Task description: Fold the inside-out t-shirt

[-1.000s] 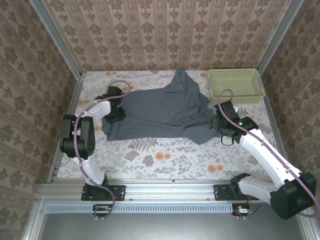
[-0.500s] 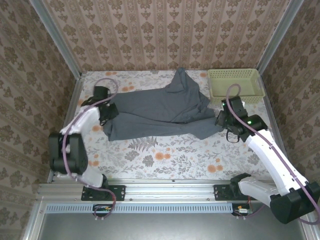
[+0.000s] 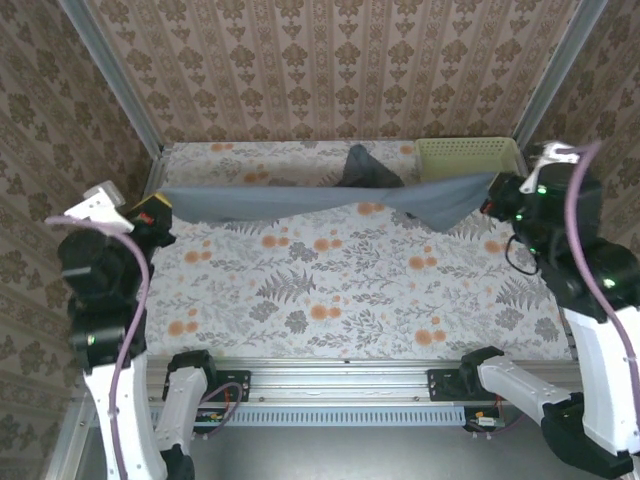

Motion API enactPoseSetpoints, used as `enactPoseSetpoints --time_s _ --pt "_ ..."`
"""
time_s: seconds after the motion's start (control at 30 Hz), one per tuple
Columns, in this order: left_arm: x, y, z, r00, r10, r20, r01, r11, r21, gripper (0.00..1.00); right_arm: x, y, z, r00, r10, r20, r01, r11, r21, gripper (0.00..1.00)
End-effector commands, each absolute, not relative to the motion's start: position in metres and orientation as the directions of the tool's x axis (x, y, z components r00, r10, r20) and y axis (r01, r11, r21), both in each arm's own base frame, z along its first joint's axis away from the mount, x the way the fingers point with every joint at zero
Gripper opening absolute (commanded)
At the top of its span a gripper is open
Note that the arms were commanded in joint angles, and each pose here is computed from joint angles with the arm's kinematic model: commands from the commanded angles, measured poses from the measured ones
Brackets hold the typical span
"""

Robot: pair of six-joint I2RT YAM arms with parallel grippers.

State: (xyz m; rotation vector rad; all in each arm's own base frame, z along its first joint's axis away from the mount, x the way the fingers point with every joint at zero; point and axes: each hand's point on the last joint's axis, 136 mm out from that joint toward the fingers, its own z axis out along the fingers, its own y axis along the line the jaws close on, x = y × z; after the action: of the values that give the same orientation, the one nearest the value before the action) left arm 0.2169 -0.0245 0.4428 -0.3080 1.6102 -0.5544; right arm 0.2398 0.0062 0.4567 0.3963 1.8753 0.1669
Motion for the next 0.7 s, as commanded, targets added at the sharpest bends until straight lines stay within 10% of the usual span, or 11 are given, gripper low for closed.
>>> enactPoseSetpoints --time_s 0.0,0.3,0.67 --pt "0.187 -0.021 0.469 -0.043 -0.481 -0.876 0.124 0.867 -0.482 0.00 0.206 -0.015 0.507 -0.157 0.315 -0.936 0.200 0.938 0.282 0.00" --pt "0.226 -0.001 0.460 -0.066 -0.472 -0.879 0.009 0.881 -0.473 0.00 0.232 0.001 0.543 -0.079 0.304 -0.949 0.111 0.949 0.295 0.00" --pt "0.379 0.000 0.376 -0.352 -0.539 -0.765 -0.105 0.835 -0.540 0.00 0.359 0.032 0.513 -0.134 0.184 -0.974 0.087 0.981 0.174 0.00"
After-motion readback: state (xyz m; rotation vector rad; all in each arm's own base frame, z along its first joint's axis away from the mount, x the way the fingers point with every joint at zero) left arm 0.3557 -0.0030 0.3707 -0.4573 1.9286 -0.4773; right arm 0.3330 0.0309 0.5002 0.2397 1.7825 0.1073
